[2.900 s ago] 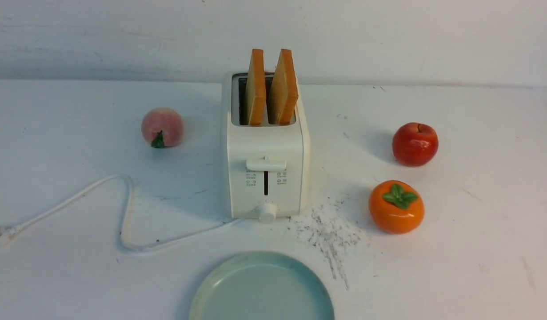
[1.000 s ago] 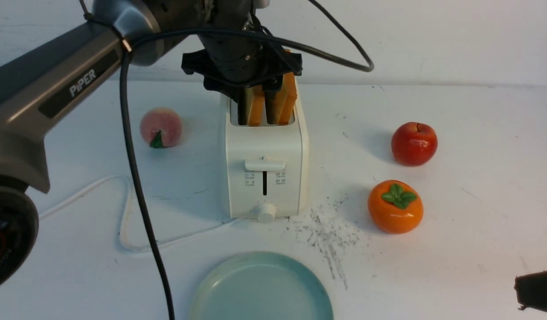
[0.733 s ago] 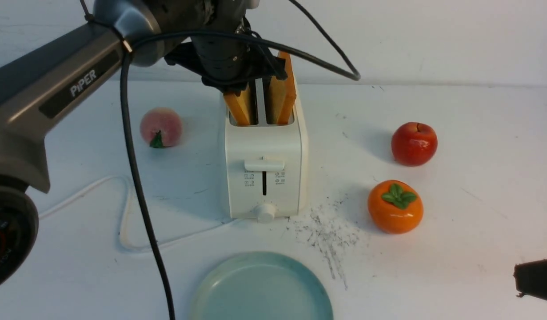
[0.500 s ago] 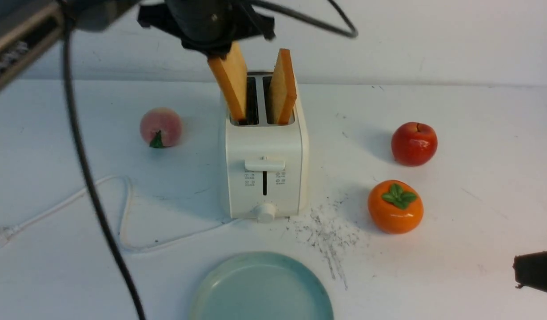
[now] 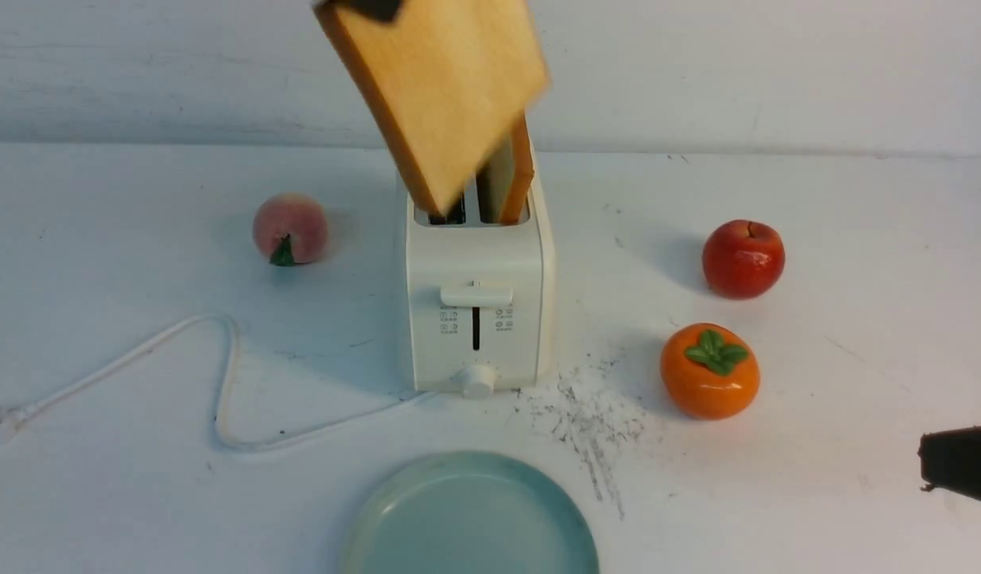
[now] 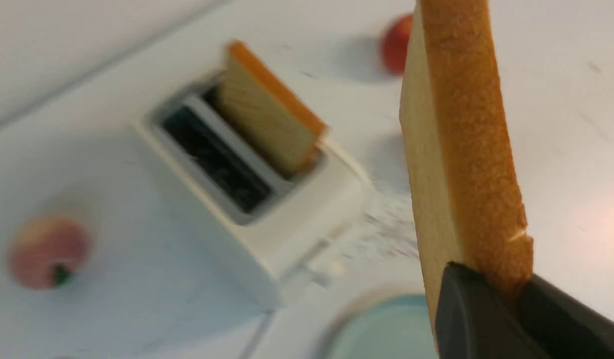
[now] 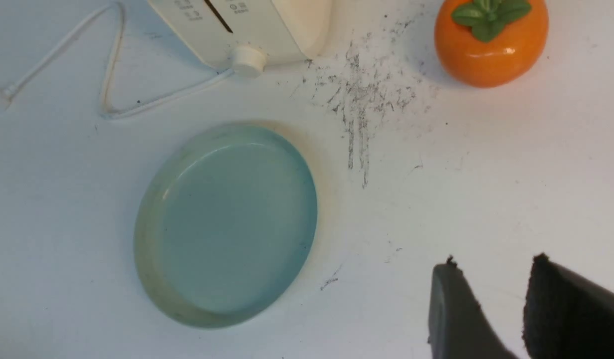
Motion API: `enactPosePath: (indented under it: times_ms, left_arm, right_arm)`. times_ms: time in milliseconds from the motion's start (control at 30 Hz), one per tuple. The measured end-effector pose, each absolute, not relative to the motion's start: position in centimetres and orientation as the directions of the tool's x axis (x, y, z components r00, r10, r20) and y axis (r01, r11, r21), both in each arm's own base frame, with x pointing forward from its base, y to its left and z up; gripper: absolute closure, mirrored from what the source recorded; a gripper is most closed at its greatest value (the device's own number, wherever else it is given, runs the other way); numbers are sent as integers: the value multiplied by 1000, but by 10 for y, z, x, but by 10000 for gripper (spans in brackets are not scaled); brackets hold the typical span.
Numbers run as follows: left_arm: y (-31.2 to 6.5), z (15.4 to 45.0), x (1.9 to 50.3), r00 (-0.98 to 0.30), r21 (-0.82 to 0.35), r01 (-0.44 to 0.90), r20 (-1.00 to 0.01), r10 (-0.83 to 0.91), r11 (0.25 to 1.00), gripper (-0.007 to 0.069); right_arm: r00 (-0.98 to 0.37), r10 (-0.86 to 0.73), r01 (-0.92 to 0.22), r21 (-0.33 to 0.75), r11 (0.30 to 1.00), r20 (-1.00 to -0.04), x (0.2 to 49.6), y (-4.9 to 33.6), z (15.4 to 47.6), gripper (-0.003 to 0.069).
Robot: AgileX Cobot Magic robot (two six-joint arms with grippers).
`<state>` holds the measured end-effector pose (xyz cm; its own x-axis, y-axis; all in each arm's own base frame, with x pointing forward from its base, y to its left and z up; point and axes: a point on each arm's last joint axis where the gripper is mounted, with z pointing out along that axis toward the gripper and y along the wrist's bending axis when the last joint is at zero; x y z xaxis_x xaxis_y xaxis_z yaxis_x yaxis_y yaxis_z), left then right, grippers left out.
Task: Take toasted bread from bread machine on white table place on plate.
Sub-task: 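Place the slice of bread on the plate with the left gripper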
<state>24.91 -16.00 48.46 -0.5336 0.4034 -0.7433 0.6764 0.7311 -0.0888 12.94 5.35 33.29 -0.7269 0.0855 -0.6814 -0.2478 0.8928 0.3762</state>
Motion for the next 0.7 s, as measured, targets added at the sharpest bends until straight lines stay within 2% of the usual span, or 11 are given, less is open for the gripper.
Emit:
enactPosePath:
  times_ms: [67,100,233,333,433,700]
  left_arm:
    - [-169,452,249,-598,-176,705,-668,442,687,582]
    - [-170,449,249,-602,-187,710,-662,447,679,582]
    - [-176,359,250,-685,-282,720,-436,583,635,582]
    - [-175,313,248,-668,-300,744,-325,670,597,582]
    - [-177,290,248,-629,-321,773,-283,724,547,582]
    - [-187,268,258,-574,-357,808,-294,765,469,582]
  right_arm:
    - [-731,83,-248,376,893,-678,129,54,333,436]
    - [-731,83,-248,376,893,-678,129,54,333,436]
    - [-737,77,-249,376,892,-672,128,54,332,436]
    - [-736,78,-249,376,892,-673,128,54,332,436]
    - [-732,81,-249,376,893,-677,129,54,332,436]
    - [-729,83,-249,376,892,-679,129,54,333,432]
